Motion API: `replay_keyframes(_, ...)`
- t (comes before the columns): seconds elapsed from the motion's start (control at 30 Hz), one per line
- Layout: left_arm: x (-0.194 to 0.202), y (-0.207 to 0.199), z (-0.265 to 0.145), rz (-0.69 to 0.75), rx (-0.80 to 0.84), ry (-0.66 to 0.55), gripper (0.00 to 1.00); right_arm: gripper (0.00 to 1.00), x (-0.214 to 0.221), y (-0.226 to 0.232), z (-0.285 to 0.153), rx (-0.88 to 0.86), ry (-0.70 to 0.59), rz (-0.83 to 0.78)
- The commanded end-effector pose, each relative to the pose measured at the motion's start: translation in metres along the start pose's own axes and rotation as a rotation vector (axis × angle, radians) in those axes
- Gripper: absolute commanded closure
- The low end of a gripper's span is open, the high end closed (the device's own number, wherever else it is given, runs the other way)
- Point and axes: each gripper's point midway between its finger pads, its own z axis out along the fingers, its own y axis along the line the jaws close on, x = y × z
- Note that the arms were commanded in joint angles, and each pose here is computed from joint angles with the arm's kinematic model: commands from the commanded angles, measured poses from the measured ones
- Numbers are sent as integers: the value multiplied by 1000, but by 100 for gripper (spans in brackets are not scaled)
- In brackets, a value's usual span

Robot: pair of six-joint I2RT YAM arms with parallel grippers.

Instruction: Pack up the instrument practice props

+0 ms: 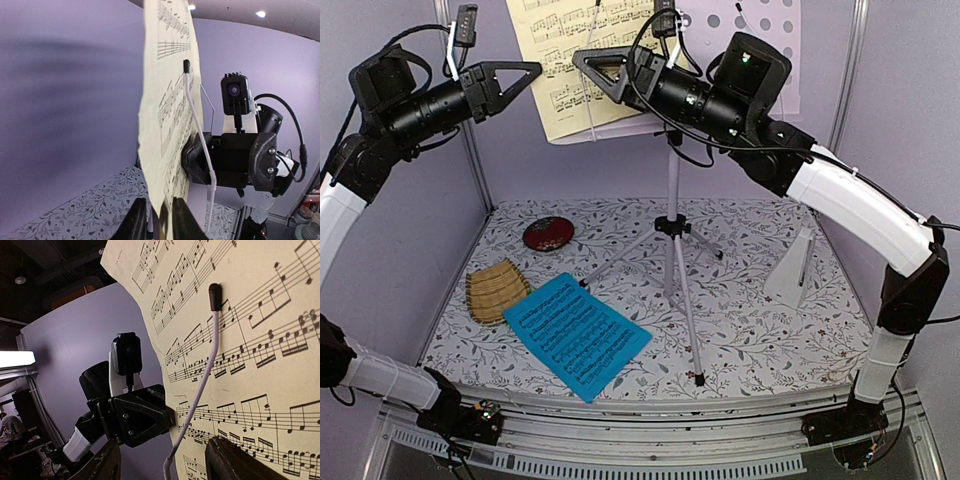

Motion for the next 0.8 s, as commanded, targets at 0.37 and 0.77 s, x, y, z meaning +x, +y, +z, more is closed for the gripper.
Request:
replay_keyframes(0.37,-16,-6,4,17,56,-18,98,57,-23,9,18,-68,-120,50)
replay_keyframes(0.77,-22,-9,-4,8,42,-36,100,99,-19,14,23,-113,-118,-32)
